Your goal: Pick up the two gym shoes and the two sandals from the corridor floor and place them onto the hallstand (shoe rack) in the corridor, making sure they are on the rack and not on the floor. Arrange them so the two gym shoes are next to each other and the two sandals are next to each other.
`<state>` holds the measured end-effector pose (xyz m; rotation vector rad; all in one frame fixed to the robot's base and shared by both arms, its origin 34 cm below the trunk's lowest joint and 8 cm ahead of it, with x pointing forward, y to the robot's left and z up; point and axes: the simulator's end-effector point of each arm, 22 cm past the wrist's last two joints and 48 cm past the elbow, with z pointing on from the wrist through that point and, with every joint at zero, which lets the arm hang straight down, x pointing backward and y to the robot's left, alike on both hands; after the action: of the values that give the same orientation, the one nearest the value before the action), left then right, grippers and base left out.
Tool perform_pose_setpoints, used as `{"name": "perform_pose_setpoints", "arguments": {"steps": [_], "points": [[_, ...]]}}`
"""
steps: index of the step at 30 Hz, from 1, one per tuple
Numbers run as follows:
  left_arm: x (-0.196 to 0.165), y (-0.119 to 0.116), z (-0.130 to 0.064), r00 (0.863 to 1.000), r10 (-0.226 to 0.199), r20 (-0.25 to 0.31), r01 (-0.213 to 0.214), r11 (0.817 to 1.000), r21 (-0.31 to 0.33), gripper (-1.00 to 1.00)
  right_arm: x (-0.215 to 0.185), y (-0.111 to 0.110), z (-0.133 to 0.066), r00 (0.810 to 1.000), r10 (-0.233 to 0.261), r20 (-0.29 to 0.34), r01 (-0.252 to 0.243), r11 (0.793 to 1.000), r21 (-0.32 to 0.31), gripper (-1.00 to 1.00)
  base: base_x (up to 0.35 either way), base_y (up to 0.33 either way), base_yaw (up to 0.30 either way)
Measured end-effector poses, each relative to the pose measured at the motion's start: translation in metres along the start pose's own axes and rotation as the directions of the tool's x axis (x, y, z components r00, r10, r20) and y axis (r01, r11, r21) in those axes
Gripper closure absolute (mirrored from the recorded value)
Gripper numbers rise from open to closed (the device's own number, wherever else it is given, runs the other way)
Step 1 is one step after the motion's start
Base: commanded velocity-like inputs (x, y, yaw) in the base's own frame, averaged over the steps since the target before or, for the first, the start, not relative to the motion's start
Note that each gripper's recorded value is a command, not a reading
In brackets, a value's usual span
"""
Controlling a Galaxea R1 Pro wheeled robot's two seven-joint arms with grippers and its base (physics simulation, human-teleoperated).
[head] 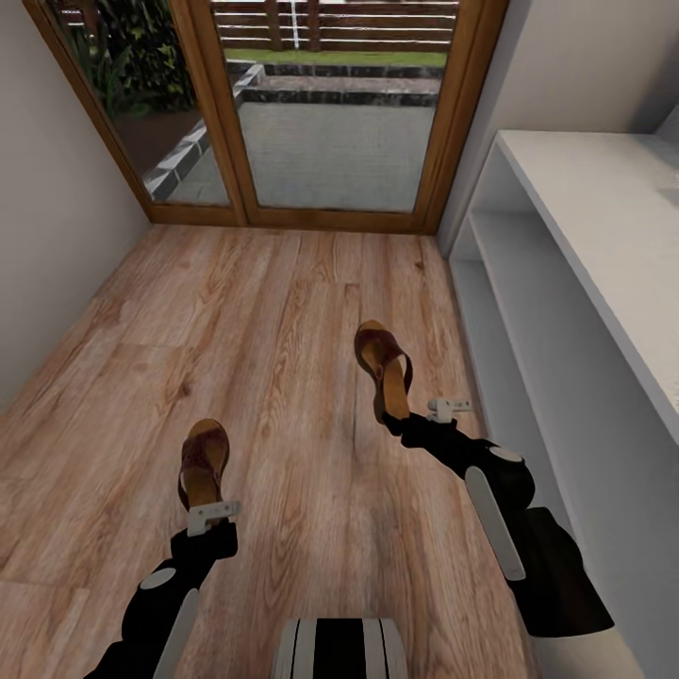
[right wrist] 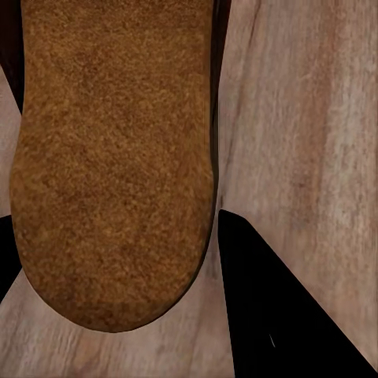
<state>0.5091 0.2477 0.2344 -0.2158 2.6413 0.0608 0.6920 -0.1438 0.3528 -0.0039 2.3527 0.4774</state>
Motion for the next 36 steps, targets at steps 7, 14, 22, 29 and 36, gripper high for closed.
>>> {"name": "perform_pose_setpoints", "arguments": {"steps": [7, 14, 22, 29, 36], "points": [[-0.007, 0.003, -0.008, 1.0, 0.002, 0.005, -0.002, 1.0, -0.019, 1.0, 0.0, 0.004, -0.003, 1.0, -0.008, -0.008, 0.008, 1.0, 0.002, 1.0, 0.0, 0.0, 0.0], [-0.007, 0.002, -0.012, 1.0, -0.005, 0.001, 0.005, 1.0, -0.015, 1.0, -0.014, 0.005, -0.012, 1.0, -0.021, 0.014, 0.021, 1.0, 0.011, 1.0, 0.0, 0.0, 0.0], [-0.007, -0.002, -0.017, 0.995, -0.097, -0.005, 0.098, 0.995, 0.016, 1.0, -0.031, 0.009, -0.025, 0.998, -0.034, 0.05, 0.034, 0.999, 0.007, 1.0, 0.0, 0.0, 0.0], [-0.019, -0.006, -0.025, 0.994, -0.109, 0.022, 0.109, 0.994, 0.028, 1.0, -0.046, 0.012, -0.036, 0.996, -0.047, 0.079, 0.046, 0.999, 0.007, 1.0, 0.0, 0.0, 0.0], [-0.019, -0.005, -0.03, 0.993, -0.113, 0.023, 0.112, 0.993, 0.029, 1.0, -0.06, 0.018, -0.047, 0.993, -0.055, 0.106, 0.054, 0.999, 0.006, 1.0, 0.0, 0.0, 0.0]]}}
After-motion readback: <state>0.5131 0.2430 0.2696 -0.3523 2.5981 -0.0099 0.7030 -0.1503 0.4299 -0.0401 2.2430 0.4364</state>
